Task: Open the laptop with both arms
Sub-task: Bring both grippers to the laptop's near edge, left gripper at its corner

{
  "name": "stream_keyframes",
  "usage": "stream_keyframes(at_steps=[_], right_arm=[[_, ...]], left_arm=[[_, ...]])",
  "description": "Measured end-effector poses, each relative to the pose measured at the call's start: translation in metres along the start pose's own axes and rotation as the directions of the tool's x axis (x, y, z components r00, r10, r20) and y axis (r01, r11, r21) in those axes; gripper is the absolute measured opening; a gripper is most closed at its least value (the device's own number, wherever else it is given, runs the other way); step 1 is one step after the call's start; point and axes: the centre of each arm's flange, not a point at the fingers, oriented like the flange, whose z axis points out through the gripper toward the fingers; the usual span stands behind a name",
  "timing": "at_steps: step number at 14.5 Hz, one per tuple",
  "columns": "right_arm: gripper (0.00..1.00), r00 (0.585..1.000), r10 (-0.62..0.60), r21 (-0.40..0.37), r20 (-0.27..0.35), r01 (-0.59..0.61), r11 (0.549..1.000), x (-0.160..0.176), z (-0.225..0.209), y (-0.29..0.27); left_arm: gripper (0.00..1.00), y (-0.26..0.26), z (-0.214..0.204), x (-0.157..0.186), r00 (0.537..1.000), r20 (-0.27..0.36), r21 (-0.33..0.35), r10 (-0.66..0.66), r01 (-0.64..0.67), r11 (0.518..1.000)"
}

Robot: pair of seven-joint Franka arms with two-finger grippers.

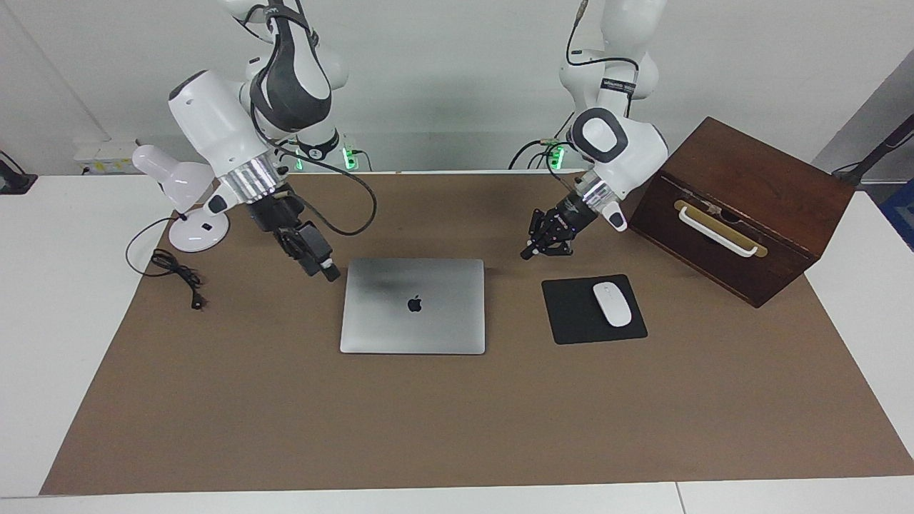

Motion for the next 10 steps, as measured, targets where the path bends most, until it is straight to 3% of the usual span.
stream_keyframes(at_steps=[4,6,10], right_arm=[[1.0,0.996,0.086,0.061,0.003,-0.086,0.994,-0.048,0.01,0.008],[1.0,0.993,0.115,0.051,0.017,-0.116,0.992,-0.073,0.01,0.018],[1.0,0.97,0.238,0.038,0.056,-0.24,0.97,-0.116,0.008,0.023]], left_arm=[[0.01,-0.006,0.019,0.017,0.996,-0.001,-0.006,-0.09,0.09,0.996],[0.01,-0.012,0.029,0.024,0.987,0.011,-0.028,-0.158,0.158,0.987],[0.01,-0.036,0.05,0.014,0.985,-0.003,-0.039,-0.173,0.172,0.984]])
